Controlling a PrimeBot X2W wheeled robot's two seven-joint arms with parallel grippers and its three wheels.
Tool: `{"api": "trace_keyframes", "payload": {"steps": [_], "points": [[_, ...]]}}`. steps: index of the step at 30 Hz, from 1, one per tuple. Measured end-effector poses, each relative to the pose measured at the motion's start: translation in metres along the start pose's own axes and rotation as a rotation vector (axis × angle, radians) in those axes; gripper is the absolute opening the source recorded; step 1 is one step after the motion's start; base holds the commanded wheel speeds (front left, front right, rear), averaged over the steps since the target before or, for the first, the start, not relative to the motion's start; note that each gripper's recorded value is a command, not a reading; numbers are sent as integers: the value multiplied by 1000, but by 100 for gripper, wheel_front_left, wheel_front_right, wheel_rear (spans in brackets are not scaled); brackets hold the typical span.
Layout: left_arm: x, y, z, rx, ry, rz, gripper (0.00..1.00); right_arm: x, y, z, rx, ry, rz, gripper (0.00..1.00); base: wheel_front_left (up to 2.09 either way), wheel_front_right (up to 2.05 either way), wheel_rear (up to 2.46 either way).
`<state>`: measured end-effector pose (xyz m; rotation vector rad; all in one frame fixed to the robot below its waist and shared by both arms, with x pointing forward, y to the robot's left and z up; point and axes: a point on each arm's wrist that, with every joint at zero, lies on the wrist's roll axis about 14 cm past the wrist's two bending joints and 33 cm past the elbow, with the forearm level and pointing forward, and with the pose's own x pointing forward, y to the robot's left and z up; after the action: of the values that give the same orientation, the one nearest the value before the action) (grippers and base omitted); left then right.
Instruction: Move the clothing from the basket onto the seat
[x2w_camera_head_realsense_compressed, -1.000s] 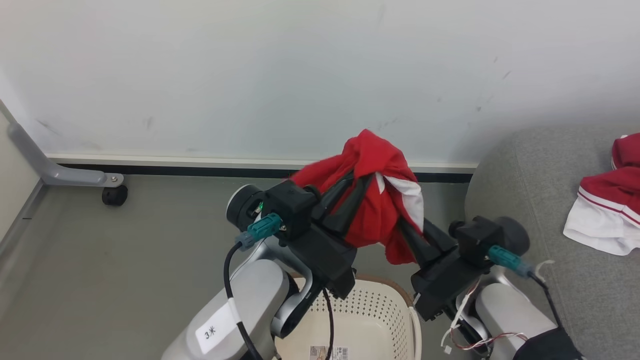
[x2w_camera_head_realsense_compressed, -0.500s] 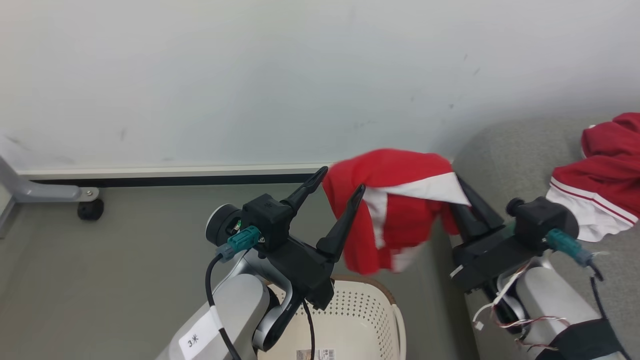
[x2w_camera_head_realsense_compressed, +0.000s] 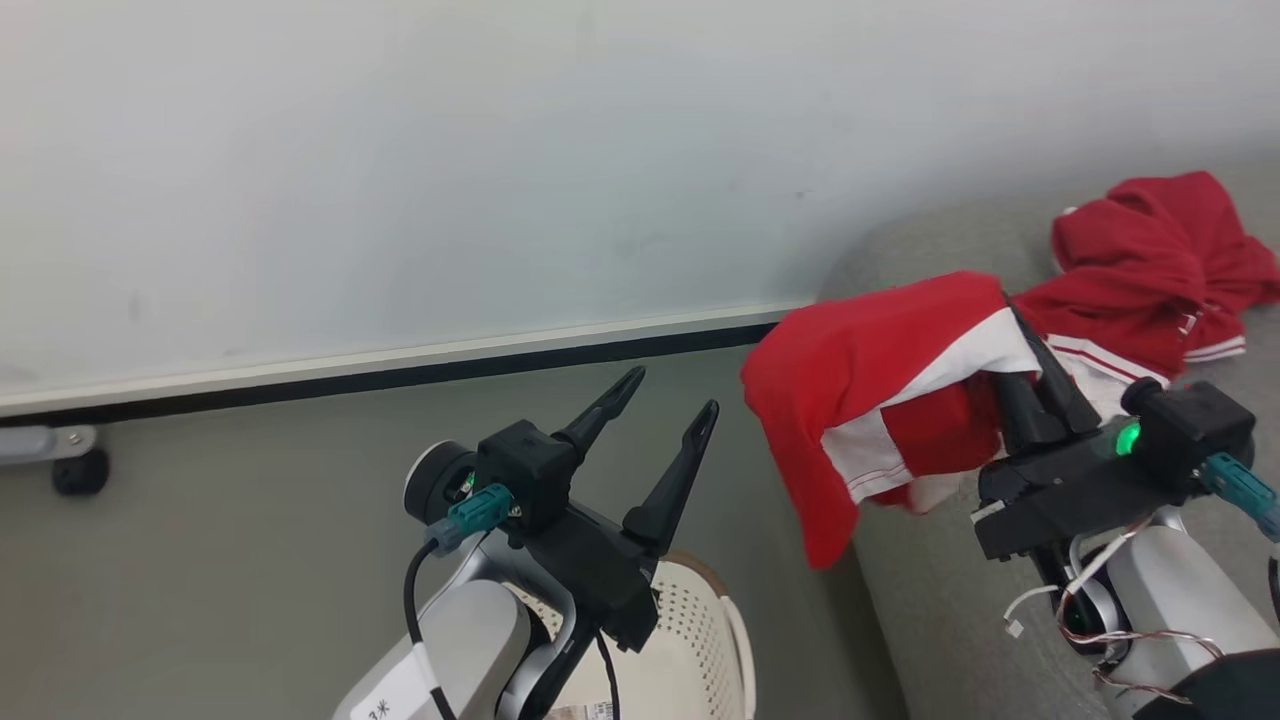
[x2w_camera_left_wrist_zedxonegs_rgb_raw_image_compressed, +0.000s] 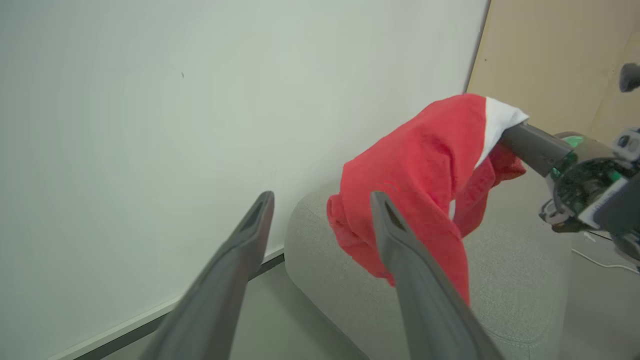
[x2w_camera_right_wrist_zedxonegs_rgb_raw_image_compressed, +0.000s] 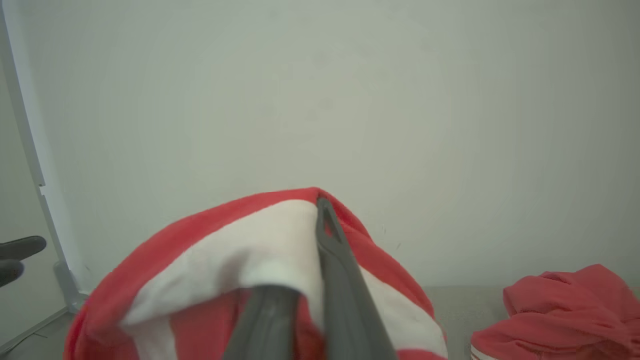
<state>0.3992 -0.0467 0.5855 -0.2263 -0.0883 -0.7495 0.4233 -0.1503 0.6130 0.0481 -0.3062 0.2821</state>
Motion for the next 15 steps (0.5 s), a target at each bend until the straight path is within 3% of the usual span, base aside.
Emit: {"api": "trace_keyframes", "payload": {"steps": [15], "points": [[30, -52, -16, -31, 21, -179, 100, -62, -65, 39, -60, -84, -221, 0, 0, 0, 0]]}}
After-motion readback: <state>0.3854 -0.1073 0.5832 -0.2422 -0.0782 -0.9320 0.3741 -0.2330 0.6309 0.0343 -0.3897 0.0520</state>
